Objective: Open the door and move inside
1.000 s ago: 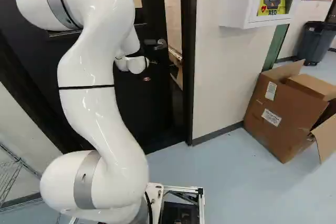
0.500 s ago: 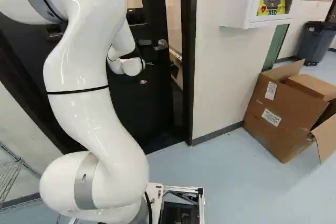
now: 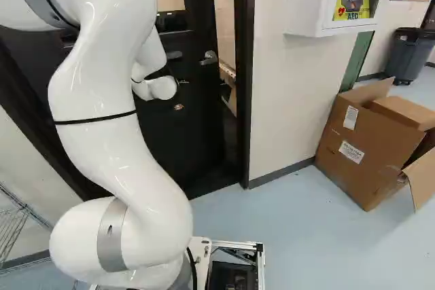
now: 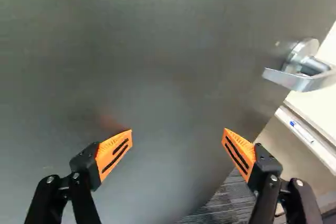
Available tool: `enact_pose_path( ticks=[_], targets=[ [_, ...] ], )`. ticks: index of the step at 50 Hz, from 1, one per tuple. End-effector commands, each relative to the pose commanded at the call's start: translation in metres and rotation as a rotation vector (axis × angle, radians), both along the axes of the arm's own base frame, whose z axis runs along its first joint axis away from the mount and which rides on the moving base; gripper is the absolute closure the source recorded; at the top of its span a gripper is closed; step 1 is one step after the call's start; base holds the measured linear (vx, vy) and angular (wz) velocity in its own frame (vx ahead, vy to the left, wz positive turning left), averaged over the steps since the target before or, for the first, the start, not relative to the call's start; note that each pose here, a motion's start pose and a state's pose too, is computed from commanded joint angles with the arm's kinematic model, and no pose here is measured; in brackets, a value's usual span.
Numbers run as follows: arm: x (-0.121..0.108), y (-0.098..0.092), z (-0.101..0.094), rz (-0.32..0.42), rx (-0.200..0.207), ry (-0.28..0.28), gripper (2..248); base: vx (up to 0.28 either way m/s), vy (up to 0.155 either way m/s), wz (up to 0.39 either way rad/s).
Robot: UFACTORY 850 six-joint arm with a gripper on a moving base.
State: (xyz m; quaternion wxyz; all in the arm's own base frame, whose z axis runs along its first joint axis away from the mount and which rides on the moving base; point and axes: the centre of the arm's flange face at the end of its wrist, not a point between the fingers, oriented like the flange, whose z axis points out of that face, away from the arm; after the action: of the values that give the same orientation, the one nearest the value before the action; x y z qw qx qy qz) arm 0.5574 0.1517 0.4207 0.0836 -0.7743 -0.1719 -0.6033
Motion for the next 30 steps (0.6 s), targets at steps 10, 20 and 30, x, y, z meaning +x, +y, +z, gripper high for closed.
enact_pose_path(
  ticks=[10,20,30],
  targets=[
    [0.012,0.017,-0.002,0.031,-0.003,-0.010,3,0.000,0.000,0.000],
    [0.026,0.033,-0.004,0.051,-0.001,-0.020,3,0.000,0.000,0.000],
    [0.041,0.050,-0.007,0.069,0.003,-0.032,3,0.000,0.000,0.000]
  ],
)
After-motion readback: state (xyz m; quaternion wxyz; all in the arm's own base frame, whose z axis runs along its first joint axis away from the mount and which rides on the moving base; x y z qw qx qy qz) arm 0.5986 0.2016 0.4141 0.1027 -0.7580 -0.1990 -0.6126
